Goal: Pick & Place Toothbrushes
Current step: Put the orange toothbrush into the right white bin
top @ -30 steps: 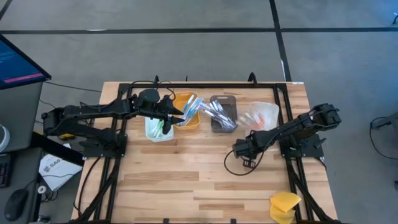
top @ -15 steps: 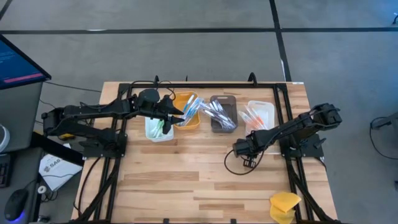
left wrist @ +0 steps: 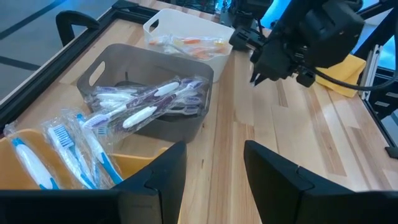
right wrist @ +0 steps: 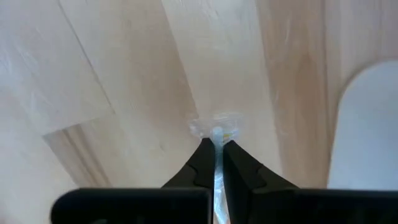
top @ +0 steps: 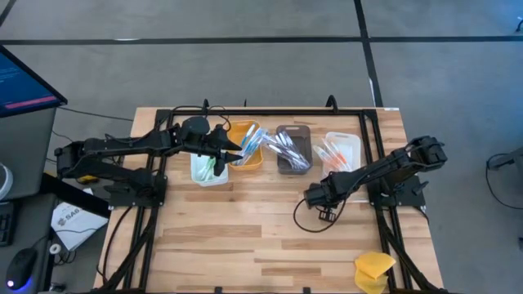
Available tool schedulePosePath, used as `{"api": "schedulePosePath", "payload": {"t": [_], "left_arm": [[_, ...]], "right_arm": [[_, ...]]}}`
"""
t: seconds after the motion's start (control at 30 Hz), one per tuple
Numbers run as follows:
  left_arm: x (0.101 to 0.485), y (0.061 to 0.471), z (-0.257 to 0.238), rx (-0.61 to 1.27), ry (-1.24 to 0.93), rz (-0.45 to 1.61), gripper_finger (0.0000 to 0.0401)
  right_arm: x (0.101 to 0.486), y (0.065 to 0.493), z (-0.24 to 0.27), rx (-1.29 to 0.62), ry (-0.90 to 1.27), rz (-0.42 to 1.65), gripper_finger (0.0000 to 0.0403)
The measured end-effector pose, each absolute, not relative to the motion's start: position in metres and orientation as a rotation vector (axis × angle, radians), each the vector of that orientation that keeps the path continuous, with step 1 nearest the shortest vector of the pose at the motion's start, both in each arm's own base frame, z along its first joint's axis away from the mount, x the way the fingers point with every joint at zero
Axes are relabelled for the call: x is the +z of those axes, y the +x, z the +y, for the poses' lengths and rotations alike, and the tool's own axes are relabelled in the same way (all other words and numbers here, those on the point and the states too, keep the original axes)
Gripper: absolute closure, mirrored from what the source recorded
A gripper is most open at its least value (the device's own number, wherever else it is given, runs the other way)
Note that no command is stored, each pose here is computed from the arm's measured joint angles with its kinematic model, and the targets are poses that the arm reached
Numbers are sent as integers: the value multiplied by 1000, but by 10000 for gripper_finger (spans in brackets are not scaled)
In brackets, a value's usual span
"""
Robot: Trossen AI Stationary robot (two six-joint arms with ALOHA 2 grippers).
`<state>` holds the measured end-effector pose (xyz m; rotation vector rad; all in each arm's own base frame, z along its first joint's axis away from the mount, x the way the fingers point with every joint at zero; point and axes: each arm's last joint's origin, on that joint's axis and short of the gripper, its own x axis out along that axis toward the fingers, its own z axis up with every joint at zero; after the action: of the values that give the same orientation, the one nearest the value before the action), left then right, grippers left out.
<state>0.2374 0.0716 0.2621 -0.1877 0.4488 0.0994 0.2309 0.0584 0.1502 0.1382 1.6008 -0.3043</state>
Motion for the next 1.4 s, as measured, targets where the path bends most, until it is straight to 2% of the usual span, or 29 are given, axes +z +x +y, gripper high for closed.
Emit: {"api": "schedulePosePath", "payload": {"t": [0.33,0.67,0.73,0.83,0.97,1.2,1.4], "left_arm": [[262,237,72,99,-187,448,247],[262,237,72,100,-188,448,247],[262,237,72,100,-188,449,247],[258,236,71,100,-190,460,247],[241,232,70,99,-163,496,247],[221,227,69,118,-133,482,247],[208,222,68,117,-137,498,247]], "right_arm": [[175,238,73,-302,131,1605,403],[224,240,90,-401,31,1596,403],[236,241,93,-435,-13,1558,403],[257,240,93,-583,-65,1475,396],[282,239,90,-752,-47,1372,391],[315,242,80,-857,-30,1092,399],[340,225,59,-952,29,906,401]]}}
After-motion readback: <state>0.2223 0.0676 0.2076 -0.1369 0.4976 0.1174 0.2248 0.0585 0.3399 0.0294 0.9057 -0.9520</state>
